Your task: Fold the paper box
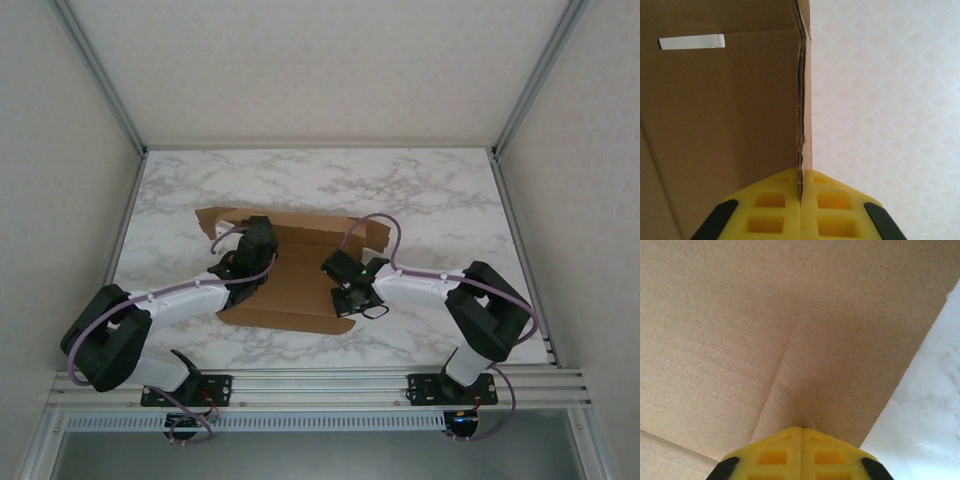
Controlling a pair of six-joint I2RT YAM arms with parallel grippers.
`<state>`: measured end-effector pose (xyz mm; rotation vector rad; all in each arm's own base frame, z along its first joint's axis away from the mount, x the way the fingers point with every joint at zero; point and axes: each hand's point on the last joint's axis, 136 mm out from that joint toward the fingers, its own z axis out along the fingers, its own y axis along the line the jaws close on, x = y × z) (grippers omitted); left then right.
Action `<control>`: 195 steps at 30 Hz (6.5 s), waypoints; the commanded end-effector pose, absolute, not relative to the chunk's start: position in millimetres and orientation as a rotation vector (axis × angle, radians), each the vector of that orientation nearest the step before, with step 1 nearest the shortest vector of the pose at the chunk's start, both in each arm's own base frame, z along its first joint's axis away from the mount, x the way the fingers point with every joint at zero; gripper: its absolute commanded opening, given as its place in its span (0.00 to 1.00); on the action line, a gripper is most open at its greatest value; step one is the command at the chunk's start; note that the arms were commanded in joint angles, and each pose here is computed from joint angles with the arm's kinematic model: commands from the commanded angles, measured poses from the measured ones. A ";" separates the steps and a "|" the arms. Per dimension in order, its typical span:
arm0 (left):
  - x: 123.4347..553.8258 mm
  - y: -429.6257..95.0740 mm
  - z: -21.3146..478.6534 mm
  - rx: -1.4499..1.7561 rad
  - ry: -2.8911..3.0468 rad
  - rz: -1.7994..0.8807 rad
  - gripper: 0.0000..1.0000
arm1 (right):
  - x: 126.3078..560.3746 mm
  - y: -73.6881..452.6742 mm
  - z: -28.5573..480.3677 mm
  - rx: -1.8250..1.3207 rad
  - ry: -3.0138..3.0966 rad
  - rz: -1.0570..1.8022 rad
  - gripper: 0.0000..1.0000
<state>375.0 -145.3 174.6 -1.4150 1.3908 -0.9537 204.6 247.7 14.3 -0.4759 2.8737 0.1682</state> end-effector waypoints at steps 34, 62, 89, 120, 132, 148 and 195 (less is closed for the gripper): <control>391.9 -136.2 159.6 -1.437 1.389 -0.828 0.00 | 302.0 215.6 236.4 -0.059 2.520 0.852 0.62; 392.1 -139.7 154.0 -1.453 1.409 -0.848 0.00 | 379.2 284.4 184.3 0.164 2.637 1.142 0.72; 395.2 -130.3 155.3 -1.486 1.410 -0.800 0.00 | 354.5 220.0 183.3 0.166 2.566 0.809 0.48; 404.4 -129.1 153.2 -1.518 1.426 -0.794 0.00 | 402.3 209.5 48.7 0.259 2.609 0.541 0.25; 403.1 -128.0 146.9 -1.525 1.434 -0.798 0.00 | 412.4 242.2 37.8 0.214 2.576 0.779 0.32; 400.5 -127.6 141.2 -1.539 1.448 -0.797 0.00 | 407.0 296.9 59.9 0.033 2.503 1.034 0.29; 411.4 -137.3 144.0 -1.479 1.565 -0.786 0.00 | 418.8 106.9 210.8 0.367 2.361 0.506 0.68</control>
